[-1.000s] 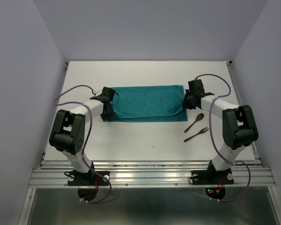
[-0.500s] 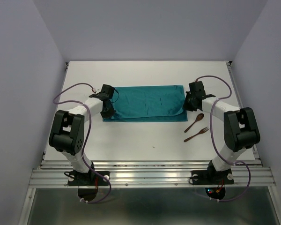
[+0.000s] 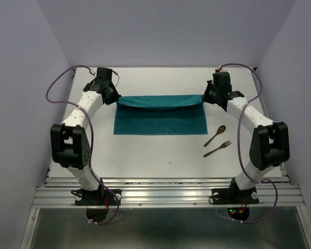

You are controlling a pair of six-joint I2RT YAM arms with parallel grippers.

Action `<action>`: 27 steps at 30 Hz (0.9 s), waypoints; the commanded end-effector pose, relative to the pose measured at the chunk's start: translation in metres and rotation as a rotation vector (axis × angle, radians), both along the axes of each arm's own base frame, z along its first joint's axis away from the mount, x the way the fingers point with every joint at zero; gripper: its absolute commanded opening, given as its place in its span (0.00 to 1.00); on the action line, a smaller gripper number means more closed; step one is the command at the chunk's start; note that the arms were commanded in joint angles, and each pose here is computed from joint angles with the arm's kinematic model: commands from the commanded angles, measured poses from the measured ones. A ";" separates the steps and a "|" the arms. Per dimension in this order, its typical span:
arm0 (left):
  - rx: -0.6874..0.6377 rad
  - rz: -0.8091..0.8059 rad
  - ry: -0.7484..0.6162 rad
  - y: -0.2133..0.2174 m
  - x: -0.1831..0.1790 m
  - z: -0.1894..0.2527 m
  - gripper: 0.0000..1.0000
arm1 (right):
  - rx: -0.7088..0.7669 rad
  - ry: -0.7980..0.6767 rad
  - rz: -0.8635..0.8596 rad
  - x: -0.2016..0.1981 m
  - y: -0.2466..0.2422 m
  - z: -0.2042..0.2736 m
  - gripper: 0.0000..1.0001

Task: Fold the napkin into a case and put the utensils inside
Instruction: Smooth out the rectangle-folded napkin at the center of the board.

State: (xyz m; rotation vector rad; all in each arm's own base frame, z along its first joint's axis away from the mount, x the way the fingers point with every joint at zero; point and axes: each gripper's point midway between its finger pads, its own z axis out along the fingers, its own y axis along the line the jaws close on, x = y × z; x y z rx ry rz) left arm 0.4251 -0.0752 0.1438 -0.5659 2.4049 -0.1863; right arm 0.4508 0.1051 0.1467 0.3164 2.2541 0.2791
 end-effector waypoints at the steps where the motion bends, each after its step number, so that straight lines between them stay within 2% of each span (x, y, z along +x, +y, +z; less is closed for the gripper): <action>1: 0.008 -0.063 -0.004 -0.001 0.002 0.015 0.00 | 0.023 -0.034 0.027 0.000 0.003 0.023 0.03; 5: -0.004 -0.072 0.017 -0.003 -0.009 0.004 0.00 | 0.041 0.018 0.038 -0.023 0.004 0.004 0.03; 10: -0.049 -0.090 0.099 -0.009 -0.038 -0.040 0.00 | 0.051 0.160 0.046 -0.063 0.002 -0.053 0.03; 14: -0.047 -0.089 0.152 -0.007 -0.054 -0.064 0.00 | 0.075 0.216 0.053 -0.082 0.004 -0.077 0.03; 21: -0.035 -0.089 0.178 -0.005 -0.062 -0.075 0.00 | 0.065 0.244 0.048 -0.086 0.002 -0.091 0.03; 27: -0.025 -0.090 0.167 -0.004 -0.056 -0.066 0.00 | 0.056 0.191 0.041 -0.074 0.001 -0.072 0.02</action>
